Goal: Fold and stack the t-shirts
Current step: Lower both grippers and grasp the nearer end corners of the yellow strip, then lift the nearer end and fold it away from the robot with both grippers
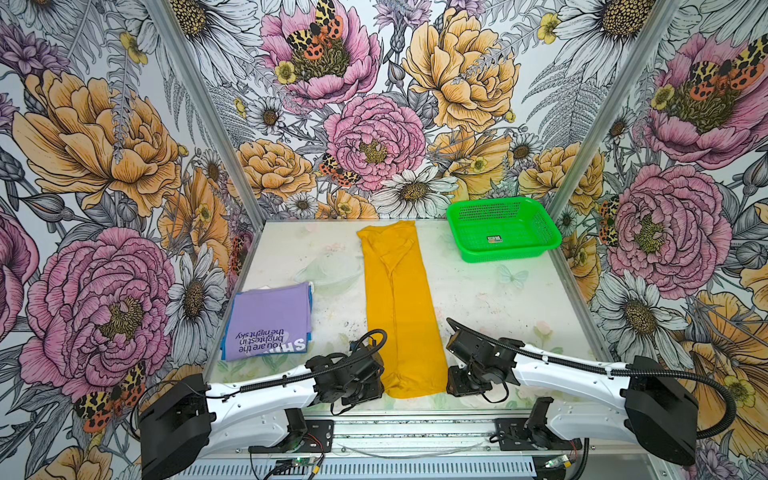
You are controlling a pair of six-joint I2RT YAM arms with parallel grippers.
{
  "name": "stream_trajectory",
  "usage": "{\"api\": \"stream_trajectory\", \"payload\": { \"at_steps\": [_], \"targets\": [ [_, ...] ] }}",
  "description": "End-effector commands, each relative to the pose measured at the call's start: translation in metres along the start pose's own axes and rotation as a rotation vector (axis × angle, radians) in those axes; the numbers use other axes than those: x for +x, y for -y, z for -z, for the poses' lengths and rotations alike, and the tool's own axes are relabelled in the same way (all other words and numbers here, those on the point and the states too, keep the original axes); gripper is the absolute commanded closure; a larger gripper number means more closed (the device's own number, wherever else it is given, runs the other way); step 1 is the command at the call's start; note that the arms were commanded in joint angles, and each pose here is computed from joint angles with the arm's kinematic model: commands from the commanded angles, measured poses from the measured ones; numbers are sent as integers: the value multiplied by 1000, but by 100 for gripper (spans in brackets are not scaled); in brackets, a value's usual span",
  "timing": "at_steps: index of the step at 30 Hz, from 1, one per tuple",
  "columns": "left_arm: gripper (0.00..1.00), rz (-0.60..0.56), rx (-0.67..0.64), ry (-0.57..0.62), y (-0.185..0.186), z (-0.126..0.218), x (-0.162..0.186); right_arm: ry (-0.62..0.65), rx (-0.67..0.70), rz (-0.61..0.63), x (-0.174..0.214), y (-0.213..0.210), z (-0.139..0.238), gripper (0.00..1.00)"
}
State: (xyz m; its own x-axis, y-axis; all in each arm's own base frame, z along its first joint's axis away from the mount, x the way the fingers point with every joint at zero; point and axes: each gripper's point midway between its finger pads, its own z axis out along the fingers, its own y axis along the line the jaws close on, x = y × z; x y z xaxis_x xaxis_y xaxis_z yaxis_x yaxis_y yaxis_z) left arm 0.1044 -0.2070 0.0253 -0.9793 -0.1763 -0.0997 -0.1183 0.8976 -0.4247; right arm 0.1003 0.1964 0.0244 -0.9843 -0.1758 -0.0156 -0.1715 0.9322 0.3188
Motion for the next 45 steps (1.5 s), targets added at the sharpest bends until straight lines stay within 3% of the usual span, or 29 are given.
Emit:
{"api": "stream_trajectory", "payload": {
  "at_steps": [1,2,6,9,29,37,45],
  "targets": [
    [64,-10,-24,12,-4,-3,-1,5,2,11,-4,-1,-2,67],
    [68,-11,-23,11,-4,-4,-1,2,5,13,-5,-1,-4,69],
    [100,-12,-13,20,-4,-3,-1,10,-4,45,-10,-7,-3,82],
    [100,-8,-6,32,-5,-1,-1,0,-7,53,-9,-8,-3,100],
    [100,-50,-17,116,0,22,8,19,-113,123,19,-35,23,100],
    [100,-88,65,183,29,46,-22,85,-135,127,-5,-49,42,100],
    [100,-87,68,200,35,55,-59,147,-130,81,-59,-45,56,100]
  ]
}}
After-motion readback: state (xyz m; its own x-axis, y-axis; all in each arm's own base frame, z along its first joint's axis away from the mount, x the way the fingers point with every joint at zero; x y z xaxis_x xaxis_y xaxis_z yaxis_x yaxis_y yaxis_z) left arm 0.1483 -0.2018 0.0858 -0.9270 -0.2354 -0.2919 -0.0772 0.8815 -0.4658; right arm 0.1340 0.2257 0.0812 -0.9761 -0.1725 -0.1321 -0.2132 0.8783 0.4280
